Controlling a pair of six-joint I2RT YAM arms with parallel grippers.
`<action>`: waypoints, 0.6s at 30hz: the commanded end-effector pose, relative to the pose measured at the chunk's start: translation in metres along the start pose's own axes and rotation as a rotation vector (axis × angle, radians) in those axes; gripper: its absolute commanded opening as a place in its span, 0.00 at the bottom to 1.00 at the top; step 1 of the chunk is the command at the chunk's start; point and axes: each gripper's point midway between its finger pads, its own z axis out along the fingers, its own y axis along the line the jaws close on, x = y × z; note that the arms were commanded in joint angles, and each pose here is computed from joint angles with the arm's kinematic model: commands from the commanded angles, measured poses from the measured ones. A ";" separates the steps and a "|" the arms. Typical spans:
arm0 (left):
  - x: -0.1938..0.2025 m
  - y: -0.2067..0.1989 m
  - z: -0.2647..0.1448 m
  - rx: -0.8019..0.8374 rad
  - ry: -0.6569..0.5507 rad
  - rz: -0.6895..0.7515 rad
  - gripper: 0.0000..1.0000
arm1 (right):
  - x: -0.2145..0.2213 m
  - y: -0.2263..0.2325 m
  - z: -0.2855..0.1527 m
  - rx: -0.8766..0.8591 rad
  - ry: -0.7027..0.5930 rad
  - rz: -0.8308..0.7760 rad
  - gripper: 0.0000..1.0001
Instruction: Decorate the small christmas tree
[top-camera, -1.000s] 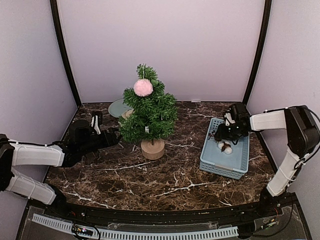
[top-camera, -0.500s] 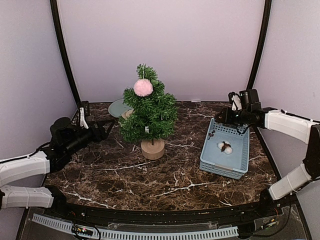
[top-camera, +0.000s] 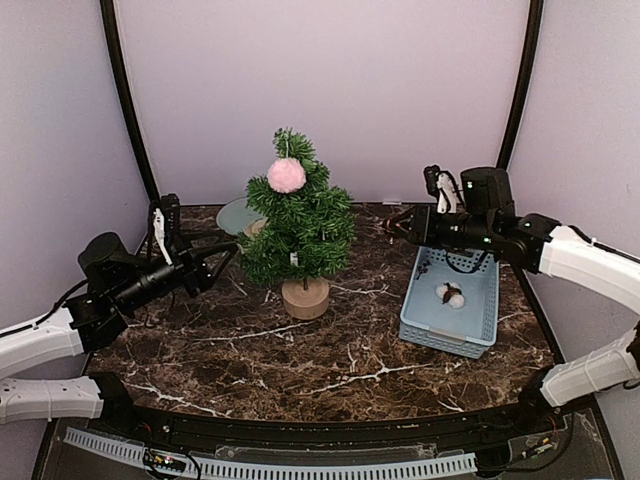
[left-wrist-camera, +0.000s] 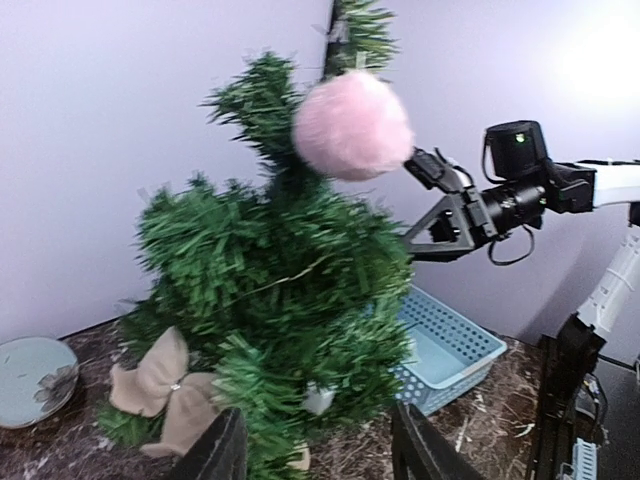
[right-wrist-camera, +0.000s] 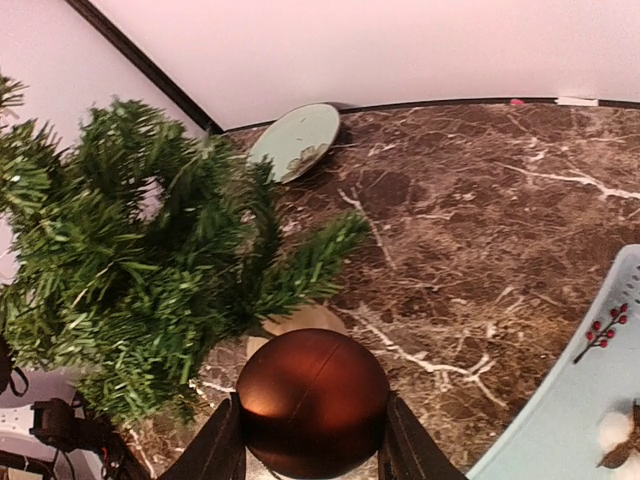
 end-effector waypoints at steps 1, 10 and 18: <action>-0.013 -0.040 0.014 0.155 -0.004 0.119 0.48 | -0.013 0.046 -0.003 -0.096 -0.074 0.025 0.40; -0.016 -0.089 0.052 0.302 0.011 0.281 0.44 | 0.007 0.104 -0.002 -0.196 -0.012 -0.039 0.39; -0.013 -0.106 0.075 0.327 0.026 0.339 0.54 | 0.019 0.140 -0.002 -0.265 0.016 -0.086 0.40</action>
